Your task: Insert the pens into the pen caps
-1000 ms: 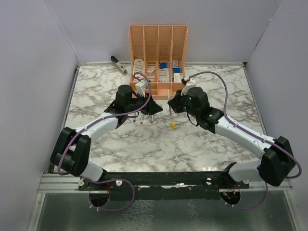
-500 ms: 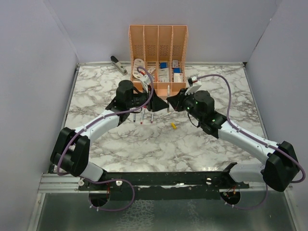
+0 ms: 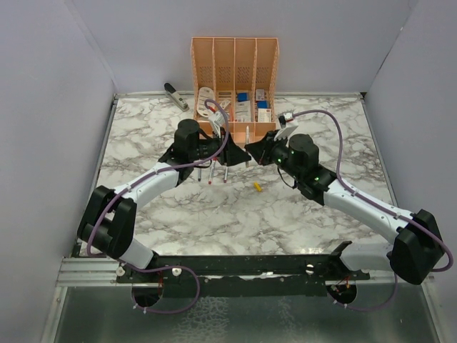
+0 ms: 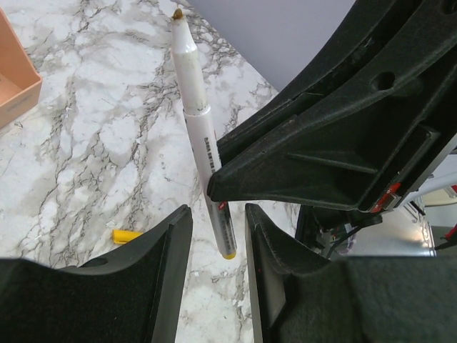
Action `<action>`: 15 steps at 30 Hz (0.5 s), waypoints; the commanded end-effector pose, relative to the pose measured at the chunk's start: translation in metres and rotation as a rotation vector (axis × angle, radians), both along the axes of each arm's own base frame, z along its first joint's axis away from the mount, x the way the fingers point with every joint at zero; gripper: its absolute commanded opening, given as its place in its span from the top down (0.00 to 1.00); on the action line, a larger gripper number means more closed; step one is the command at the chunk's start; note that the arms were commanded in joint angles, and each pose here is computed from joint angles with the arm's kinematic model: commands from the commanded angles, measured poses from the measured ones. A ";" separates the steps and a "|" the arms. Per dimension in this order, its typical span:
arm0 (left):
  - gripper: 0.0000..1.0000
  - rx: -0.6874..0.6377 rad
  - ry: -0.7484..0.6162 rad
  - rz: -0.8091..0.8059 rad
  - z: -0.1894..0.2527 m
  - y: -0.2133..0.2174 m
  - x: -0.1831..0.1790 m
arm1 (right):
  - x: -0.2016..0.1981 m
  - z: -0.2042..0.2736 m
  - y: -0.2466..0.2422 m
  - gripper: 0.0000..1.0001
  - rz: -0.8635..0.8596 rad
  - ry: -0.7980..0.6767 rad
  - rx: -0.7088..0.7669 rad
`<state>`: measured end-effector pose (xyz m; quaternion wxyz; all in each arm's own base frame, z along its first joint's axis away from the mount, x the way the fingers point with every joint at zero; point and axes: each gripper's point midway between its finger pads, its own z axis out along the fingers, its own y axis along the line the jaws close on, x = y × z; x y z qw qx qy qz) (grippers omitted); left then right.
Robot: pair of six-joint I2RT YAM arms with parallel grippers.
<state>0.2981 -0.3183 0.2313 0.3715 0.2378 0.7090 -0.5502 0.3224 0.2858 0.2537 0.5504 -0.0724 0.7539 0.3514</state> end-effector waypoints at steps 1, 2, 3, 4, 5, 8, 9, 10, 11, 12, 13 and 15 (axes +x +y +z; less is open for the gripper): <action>0.61 -0.020 -0.031 -0.017 0.009 -0.005 0.003 | -0.004 0.017 0.013 0.99 0.058 -0.021 0.060; 0.61 -0.019 -0.029 -0.018 0.008 -0.006 0.003 | -0.004 0.016 0.013 0.99 0.061 -0.017 0.061; 0.62 -0.020 -0.032 -0.019 0.009 -0.006 0.003 | -0.004 0.015 0.014 0.99 0.062 -0.016 0.064; 0.64 -0.021 -0.032 -0.020 0.009 -0.006 0.004 | -0.004 0.015 0.014 0.99 0.061 -0.014 0.065; 0.68 -0.021 -0.035 -0.020 0.009 -0.006 0.004 | -0.004 0.015 0.014 0.99 0.062 -0.013 0.065; 0.93 -0.020 -0.039 -0.012 0.010 -0.005 0.005 | -0.002 0.013 0.016 0.99 0.065 -0.007 0.056; 1.00 -0.020 -0.044 -0.005 0.011 -0.005 0.005 | -0.002 0.012 0.016 0.99 0.066 -0.006 0.050; 1.00 -0.019 -0.045 0.004 0.010 -0.004 0.005 | -0.002 0.011 0.016 0.99 0.068 -0.007 0.041; 1.00 -0.018 -0.047 0.016 0.010 -0.003 0.006 | -0.002 0.011 0.016 0.99 0.069 -0.010 0.032; 1.00 -0.016 -0.045 0.032 0.010 -0.001 0.008 | -0.001 0.011 0.015 0.99 0.067 -0.014 0.023; 1.00 -0.014 -0.039 0.042 0.008 0.000 0.008 | -0.001 0.011 0.013 0.95 0.058 -0.015 0.011; 1.00 -0.006 -0.018 0.065 0.002 0.002 0.010 | 0.000 0.013 0.006 0.86 0.035 -0.026 -0.009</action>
